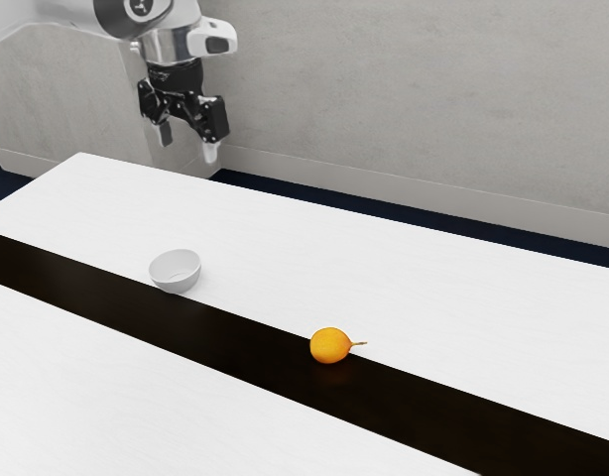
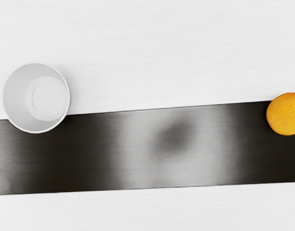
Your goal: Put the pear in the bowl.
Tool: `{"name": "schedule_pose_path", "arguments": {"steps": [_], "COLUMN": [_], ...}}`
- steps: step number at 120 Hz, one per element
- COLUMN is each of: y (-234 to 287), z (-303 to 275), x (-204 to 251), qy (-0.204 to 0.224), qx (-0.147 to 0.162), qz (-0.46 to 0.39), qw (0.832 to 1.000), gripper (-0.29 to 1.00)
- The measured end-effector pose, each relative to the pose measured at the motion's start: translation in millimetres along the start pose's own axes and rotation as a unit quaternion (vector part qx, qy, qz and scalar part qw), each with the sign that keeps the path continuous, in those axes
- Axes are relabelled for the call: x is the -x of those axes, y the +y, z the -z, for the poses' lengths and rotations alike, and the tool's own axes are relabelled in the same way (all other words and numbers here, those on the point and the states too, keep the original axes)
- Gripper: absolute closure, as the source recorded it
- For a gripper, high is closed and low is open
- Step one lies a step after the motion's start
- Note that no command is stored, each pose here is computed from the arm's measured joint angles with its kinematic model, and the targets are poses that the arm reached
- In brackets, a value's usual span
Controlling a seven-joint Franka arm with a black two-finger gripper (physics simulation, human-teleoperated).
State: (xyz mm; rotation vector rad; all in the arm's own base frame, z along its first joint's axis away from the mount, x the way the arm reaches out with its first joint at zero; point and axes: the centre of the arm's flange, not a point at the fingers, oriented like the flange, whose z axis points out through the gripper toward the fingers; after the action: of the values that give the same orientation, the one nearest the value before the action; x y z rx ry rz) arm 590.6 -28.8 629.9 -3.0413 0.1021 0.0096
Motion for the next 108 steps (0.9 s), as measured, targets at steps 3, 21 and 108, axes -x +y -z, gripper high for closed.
{"name": "schedule_pose_path", "arguments": {"steps": [3, 21, 108], "y": [0, 9, 173], "z": [2, 8, -250], "x": [1, 6, -62], "qy": [0.004, 0.009, -0.091], "qx": [0.000, 0.002, 0.053], "qz": [-0.002, -0.022, -0.561], "qw": [1.000, 1.000, 0.821], "gripper": [0.00, 0.00, 0.00]}}
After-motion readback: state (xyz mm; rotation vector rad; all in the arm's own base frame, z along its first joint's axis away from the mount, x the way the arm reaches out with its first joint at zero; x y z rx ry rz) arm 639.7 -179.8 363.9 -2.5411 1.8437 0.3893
